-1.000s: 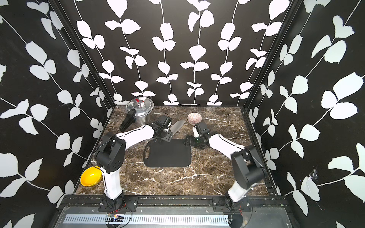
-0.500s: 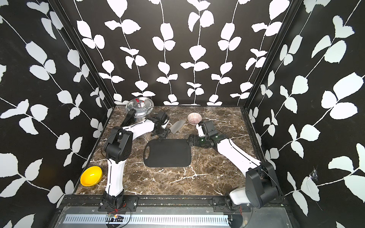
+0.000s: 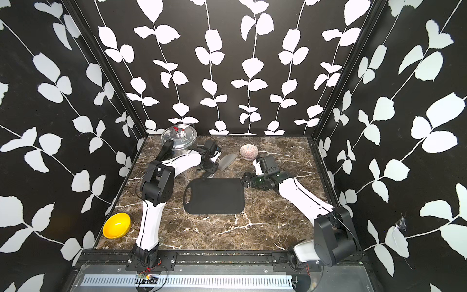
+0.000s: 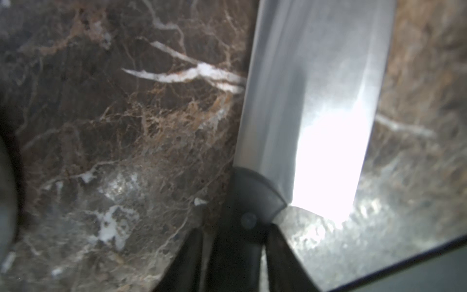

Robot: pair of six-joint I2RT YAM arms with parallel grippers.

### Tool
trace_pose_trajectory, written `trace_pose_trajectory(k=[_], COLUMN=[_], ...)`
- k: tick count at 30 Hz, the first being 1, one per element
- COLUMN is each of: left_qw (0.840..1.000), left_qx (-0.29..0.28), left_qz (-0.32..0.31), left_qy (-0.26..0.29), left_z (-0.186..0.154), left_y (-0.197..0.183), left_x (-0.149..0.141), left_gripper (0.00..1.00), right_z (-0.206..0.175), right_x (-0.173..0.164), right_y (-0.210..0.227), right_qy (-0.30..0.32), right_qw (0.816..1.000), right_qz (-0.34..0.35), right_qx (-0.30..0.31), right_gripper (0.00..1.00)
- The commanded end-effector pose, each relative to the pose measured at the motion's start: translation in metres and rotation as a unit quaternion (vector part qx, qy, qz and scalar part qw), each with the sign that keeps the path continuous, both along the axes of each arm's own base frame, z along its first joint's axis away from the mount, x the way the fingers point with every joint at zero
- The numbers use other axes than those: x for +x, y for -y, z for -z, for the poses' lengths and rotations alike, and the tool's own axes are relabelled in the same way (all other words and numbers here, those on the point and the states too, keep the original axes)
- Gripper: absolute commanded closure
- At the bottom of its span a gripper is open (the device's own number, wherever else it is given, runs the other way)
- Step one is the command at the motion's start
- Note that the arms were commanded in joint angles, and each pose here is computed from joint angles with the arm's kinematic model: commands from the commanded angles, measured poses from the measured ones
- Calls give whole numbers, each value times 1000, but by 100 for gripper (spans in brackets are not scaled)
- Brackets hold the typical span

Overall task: Align the knife with the edge of the cutting board
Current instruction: Pick up the knife at the center of the board.

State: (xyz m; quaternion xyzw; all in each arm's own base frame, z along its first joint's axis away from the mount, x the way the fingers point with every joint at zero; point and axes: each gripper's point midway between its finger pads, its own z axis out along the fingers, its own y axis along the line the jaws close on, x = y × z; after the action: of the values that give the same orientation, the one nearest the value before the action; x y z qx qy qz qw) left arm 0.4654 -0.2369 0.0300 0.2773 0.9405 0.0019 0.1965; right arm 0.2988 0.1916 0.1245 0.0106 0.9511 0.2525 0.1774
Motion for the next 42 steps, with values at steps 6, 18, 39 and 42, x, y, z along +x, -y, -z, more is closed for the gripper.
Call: trace_pose_trajectory(k=[6,18,39,42], left_qw=[1000,998,991,989], left_qx=[16,-14,-16,-12], left_qz=[-12,-48,-123,-133], left_qy=[-16,28,54,55], left_z=[14,-39,-75,-77], left_y=[-5,-3,-9,-6], left_x=[0,9,-19,-28], left_gripper=[100,100,100,100], right_z=[-1,-5,1,1], right_x=[-1,1,-8,-8], right_y=[8,12,10,11], right_qy=[3,15,10,12], right_qw=[1000,1000,1000,1000], right_qz=[15,24,12,13], right_qx=[1,0,8,8], right_gripper=[12,12,12,12])
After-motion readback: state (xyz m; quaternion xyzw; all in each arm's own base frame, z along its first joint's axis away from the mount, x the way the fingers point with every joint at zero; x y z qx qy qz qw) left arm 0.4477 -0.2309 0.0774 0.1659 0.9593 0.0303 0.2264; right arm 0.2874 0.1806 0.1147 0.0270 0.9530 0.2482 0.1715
